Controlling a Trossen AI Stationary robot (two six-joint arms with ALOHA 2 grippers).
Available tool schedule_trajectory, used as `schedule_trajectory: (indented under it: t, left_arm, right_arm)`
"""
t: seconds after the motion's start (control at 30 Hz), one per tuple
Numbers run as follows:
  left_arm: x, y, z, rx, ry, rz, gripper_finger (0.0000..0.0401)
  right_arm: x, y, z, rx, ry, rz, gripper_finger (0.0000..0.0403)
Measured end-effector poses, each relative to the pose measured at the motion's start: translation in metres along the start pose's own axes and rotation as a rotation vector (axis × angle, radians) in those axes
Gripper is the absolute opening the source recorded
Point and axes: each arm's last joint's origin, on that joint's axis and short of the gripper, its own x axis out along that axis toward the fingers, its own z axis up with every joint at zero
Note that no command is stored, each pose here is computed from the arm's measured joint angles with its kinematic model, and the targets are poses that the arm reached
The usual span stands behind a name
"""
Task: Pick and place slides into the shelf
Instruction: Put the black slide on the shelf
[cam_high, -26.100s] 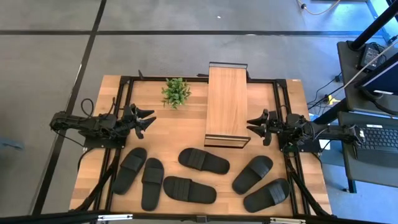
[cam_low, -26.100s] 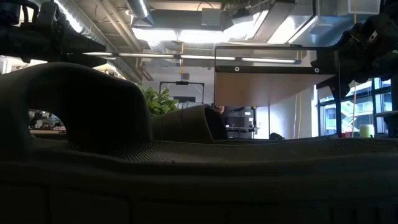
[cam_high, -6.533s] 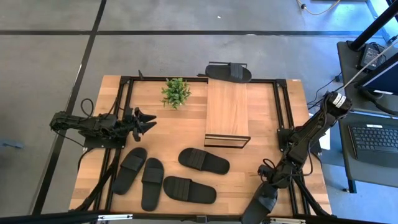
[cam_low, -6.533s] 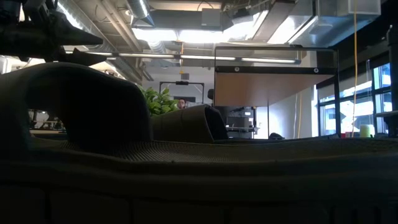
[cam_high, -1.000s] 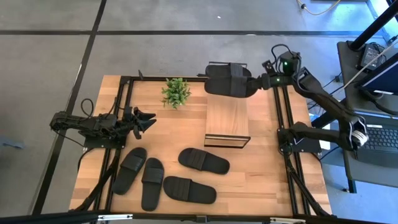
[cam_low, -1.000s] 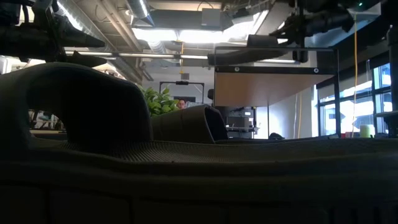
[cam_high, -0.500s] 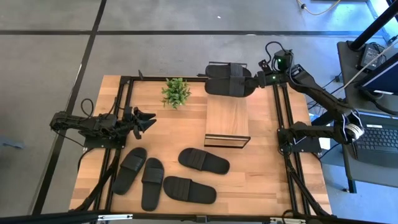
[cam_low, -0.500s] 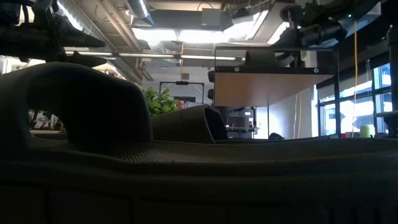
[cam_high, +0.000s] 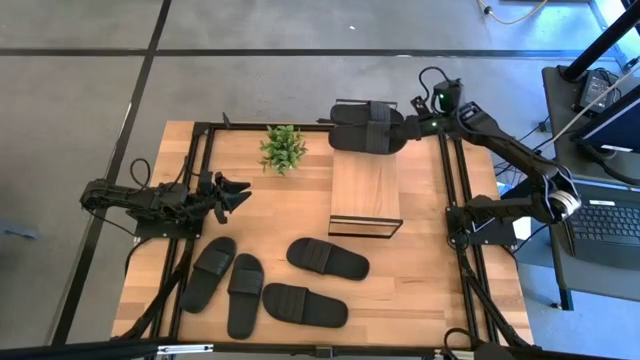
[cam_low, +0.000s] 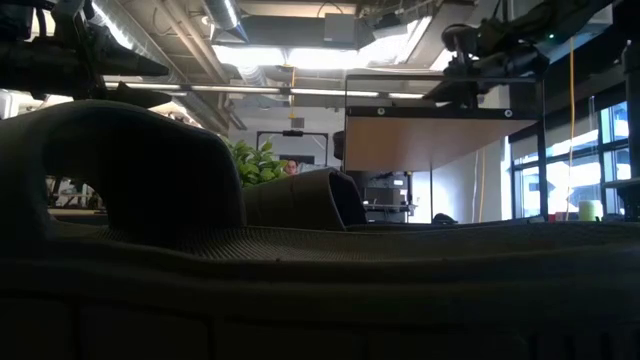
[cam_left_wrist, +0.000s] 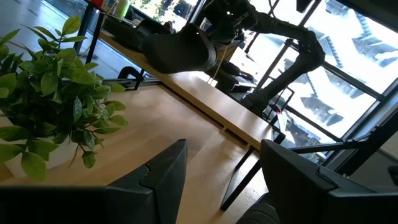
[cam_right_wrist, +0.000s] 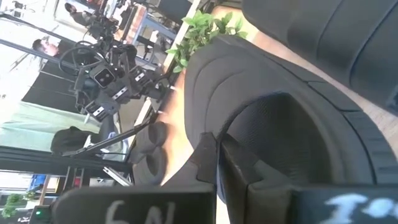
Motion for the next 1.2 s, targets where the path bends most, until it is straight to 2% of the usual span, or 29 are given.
schedule_trajectory:
  t: [0.13,0.4,0.67,1.2]
  left_arm:
    - [0.0,0.0,0.0,0.0,0.0,0.0,0.0195]
    - [0.0,0.0,0.0,0.001,0.0,0.0,0.0195]
    - [0.0,0.0,0.0,0.001,0.0,0.0,0.0195]
    - [0.0,0.0,0.0,-0.017,0.0,0.0,0.0195]
  right_arm:
    - [0.002,-0.004,0.0,0.001,0.013,-0.01,0.0006]
    - [0.006,-0.013,-0.002,-0.041,0.012,-0.132,0.0019]
    - [0.005,-0.014,-0.003,-0.07,0.019,-0.141,0.0023]
    - [0.005,-0.015,-0.006,0.139,0.022,-0.157,0.0021]
